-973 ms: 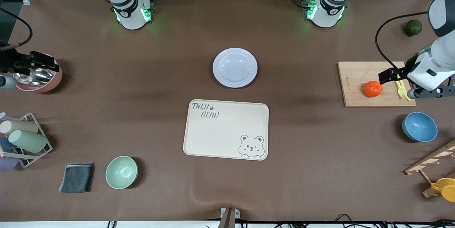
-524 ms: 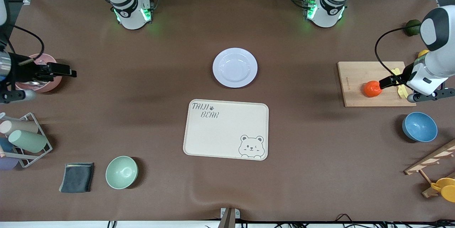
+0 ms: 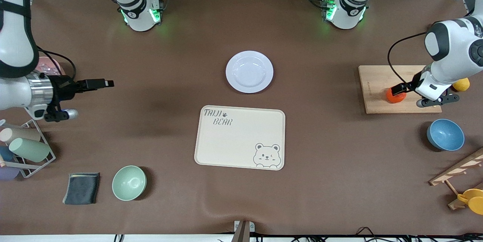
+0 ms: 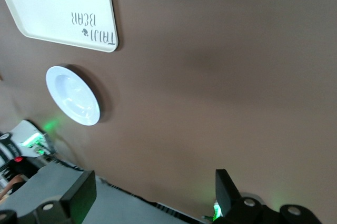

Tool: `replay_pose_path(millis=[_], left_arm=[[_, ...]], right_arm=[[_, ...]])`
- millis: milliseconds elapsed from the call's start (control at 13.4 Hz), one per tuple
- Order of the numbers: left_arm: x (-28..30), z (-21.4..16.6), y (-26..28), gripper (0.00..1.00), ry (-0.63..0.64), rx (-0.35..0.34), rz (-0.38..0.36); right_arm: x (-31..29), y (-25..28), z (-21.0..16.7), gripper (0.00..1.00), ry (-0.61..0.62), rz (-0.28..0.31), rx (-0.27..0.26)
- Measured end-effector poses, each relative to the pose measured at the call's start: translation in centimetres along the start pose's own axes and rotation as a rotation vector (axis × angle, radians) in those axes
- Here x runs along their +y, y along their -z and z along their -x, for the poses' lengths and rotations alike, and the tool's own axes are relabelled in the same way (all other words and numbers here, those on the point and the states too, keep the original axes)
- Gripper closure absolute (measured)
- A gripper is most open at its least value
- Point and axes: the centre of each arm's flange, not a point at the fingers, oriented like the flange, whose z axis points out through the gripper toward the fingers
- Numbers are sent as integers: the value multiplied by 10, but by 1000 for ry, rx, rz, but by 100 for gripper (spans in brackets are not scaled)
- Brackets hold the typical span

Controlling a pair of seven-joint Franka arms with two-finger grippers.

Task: Place orange and plate with both arms
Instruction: 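Grasp the orange with the left gripper while the right gripper approaches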

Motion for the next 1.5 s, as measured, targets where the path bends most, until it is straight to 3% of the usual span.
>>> replay_pose_path(millis=[224, 449, 823, 1122, 1272, 1497], left_arm=[[-8, -2, -18, 0, 17, -13, 6], [-18, -4, -41, 0, 35, -28, 15], [-29, -2, -63, 0, 58, -44, 23], [-37, 0, -79, 0, 75, -53, 30], [-38, -1, -84, 0, 77, -53, 32], [-38, 0, -93, 0, 78, -68, 35]], right_arm=[[9, -27, -16, 0, -21, -77, -37], [17, -51, -27, 0, -46, -136, -27], [17, -82, -36, 0, 27, -173, -25], [41, -116, -51, 0, 56, -189, 22], [49, -139, -53, 0, 65, -216, 28], [56, -153, -56, 0, 61, -213, 37]])
